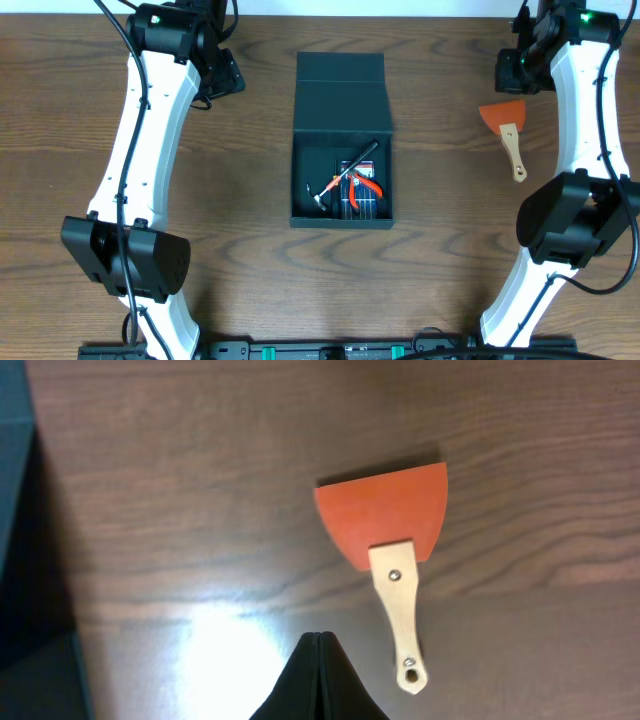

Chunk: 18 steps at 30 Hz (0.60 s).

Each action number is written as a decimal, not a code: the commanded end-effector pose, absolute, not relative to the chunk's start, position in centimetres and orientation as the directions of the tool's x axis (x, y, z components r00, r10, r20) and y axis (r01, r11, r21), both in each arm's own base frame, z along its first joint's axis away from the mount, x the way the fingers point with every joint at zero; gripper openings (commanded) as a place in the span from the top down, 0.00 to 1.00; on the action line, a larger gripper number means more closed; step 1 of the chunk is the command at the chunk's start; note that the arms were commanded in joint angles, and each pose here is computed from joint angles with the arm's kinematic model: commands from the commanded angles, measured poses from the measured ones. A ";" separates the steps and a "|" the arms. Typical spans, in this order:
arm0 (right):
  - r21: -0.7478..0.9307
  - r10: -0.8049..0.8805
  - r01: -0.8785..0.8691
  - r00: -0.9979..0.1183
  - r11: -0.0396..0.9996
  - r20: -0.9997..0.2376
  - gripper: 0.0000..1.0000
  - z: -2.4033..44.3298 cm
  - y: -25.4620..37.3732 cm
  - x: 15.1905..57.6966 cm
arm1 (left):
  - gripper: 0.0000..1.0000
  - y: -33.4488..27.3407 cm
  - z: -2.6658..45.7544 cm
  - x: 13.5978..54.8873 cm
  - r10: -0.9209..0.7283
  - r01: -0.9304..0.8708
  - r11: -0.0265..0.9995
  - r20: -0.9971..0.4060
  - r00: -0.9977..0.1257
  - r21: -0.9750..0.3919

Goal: Pack container

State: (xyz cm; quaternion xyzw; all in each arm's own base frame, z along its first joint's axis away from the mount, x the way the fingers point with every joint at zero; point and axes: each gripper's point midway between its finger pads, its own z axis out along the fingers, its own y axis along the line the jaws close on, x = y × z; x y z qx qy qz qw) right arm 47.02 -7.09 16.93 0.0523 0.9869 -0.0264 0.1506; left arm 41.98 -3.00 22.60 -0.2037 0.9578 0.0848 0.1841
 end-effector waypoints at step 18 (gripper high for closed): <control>-0.052 0.006 0.013 -0.992 0.999 -0.127 0.30 10.6 -13.3 42.0 | 0.01 -2.7 23.3 41.9 -0.372 -0.438 0.895 -0.405 -0.835 0.083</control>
